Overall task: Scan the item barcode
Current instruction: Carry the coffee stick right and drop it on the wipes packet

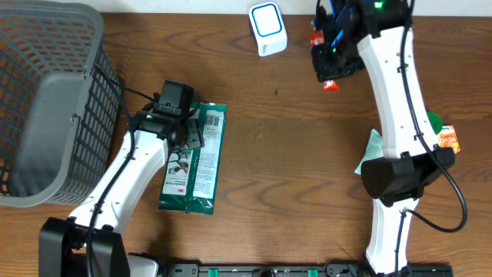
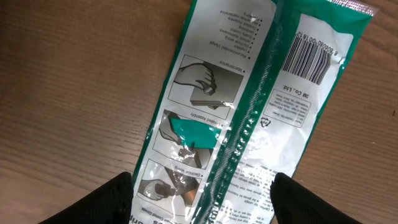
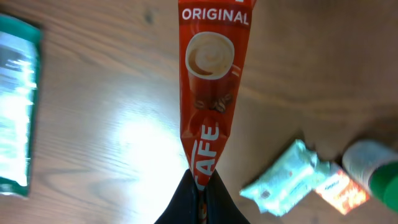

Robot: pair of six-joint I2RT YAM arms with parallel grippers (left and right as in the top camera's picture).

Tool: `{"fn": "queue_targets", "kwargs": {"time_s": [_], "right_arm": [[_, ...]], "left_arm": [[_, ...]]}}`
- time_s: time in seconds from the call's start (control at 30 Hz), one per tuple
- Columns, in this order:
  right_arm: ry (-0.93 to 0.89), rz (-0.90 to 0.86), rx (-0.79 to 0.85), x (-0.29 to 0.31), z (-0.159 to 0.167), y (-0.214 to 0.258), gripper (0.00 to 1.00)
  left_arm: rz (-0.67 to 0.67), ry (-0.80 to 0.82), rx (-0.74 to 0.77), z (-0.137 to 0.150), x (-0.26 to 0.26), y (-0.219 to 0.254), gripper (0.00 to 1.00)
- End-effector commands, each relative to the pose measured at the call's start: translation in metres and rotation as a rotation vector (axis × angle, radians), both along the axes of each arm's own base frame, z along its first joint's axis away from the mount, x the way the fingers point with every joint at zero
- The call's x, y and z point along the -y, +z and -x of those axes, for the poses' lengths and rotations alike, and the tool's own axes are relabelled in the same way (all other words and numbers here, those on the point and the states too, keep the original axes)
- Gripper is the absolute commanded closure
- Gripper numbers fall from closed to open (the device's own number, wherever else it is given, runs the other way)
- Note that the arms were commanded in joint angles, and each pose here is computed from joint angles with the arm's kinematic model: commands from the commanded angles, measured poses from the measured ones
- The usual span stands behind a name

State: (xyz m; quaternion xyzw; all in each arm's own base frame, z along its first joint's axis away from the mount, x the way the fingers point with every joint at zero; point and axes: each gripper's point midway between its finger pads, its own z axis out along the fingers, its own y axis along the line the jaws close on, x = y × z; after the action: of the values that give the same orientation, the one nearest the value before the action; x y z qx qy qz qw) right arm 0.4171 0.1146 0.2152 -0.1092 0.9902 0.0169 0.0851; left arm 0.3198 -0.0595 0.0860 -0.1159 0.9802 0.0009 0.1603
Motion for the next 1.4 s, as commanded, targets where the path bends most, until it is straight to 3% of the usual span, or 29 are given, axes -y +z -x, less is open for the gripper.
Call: {"fn": "queue_targets", "kwargs": {"time_s": [0.0,0.23,0.4,0.6,0.93,1.17,1.2,1.37], "right_arm": [[-0.099,0.135,-0.096,0.032,0.014,-0.028,0.99],[-0.306,0.406,-0.325,0.112,0.065,-0.082,0.99],[-0.45,0.565,-0.398,0.161,0.089,-0.099,0.99],[-0.579,0.664,-0.367,0.192,0.094,-0.097,0.99],[-0.594,0.646,-0.355,0.193,0.091,-0.101,0.97],[-0.585,0.656,-0.381,0.193,0.097,-0.104,0.44],[-0.584,0.658,-0.387,0.193,0.098,-0.105,0.33],[-0.582,0.657,-0.398,0.193,0.101,-0.109,0.08]], "left_arm": [[-0.014,0.007,-0.002,0.0,-0.004,-0.001,0.28],[-0.011,0.01,0.002,-0.001,-0.003,0.0,0.28],[-0.011,0.01,0.002,-0.001,-0.003,0.0,0.28],[-0.01,0.01,0.006,-0.002,-0.003,0.0,0.28],[-0.01,0.01,0.005,-0.002,-0.003,0.0,0.28],[-0.01,0.01,0.005,-0.002,-0.003,0.0,0.28],[-0.01,0.01,0.005,-0.002,-0.003,0.0,0.28],[-0.01,0.01,0.006,-0.002,-0.003,0.0,0.28]]}}
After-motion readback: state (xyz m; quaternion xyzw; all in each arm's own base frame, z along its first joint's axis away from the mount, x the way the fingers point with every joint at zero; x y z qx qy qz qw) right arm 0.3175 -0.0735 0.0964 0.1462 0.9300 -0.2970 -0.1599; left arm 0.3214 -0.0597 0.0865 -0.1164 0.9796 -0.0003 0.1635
